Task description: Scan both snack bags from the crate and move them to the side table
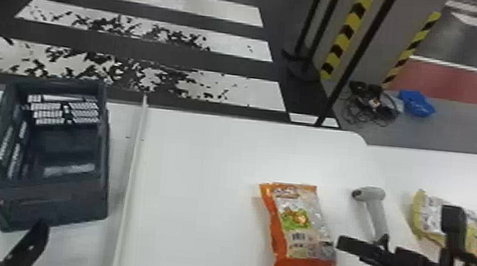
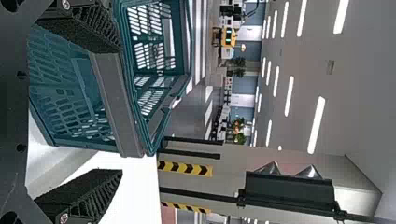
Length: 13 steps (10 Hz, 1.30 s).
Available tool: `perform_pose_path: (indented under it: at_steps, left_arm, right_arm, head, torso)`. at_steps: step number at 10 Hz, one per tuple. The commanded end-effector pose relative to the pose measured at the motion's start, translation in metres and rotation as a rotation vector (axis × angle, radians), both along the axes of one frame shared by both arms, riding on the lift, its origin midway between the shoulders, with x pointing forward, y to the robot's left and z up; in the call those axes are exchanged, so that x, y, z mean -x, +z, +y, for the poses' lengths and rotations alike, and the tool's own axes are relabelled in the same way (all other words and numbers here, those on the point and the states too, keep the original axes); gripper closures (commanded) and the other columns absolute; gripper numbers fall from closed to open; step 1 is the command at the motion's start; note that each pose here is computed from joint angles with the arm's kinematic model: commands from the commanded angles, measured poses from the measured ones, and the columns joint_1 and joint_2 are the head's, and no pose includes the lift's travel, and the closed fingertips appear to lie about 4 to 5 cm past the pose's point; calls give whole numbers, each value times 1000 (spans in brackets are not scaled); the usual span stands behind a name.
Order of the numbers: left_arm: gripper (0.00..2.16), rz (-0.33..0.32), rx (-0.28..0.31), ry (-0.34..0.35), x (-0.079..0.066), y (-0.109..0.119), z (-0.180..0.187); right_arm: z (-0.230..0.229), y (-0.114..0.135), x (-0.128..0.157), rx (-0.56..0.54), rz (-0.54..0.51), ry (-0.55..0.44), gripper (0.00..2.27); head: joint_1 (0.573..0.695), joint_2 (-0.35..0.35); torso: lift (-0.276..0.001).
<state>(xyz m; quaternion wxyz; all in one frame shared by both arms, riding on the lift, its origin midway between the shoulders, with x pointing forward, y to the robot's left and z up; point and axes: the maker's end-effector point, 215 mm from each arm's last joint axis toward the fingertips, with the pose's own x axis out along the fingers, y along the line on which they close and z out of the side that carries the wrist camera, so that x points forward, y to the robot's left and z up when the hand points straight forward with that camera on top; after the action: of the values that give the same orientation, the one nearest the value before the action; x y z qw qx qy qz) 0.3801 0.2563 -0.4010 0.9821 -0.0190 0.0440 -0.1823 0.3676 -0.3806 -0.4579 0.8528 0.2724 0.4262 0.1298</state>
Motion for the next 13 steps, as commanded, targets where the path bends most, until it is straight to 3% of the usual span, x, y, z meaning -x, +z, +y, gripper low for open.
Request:
perform_pose_path:
  at_steps: [1,5,6,7,8,9,10,13]
  left_arm:
    - [80,0,0,0,0,0,0]
    - [80,4,-1,3,0,-2,2]
    - [80,1,0,4,0,-1,2]
    - [80,2,0,4,0,-2,2]
    - [80,4,-1,5,1,-3,2]
    - [80,4,0,6,0,-3,2]
    - [80,4,2,7,0,-3,2]
    - [80,4,2,7,0,-3,2]
  right_arm:
    - [14,-16,-4,14,23,33,83]
    - [30,-42,-21,59,49,86,83]
    - [30,-47,-22,71,50,92,211]
    - [29,-47,-24,79,42,98,701]
    - [31,-47,-24,66,41,105,1423]
    - [31,-46,-27,59,21,107,1956]
    - [31,-41,-31,50,-16,117,2186]
    - [21,-22,-36,34,-72,97,2236]
  head:
    - [695,-192]
    - [695,-147]
    - [695,-140]
    - [695,-138]
    - [695,-137]
    - [695,-134]
    - [695,-133]
    - [695,-134]
  torso:
    - [-99]
    - [-99]
    - [-99]
    - [-99]
    - [-99]
    - [-99]
    - [-99]
    - [-99]
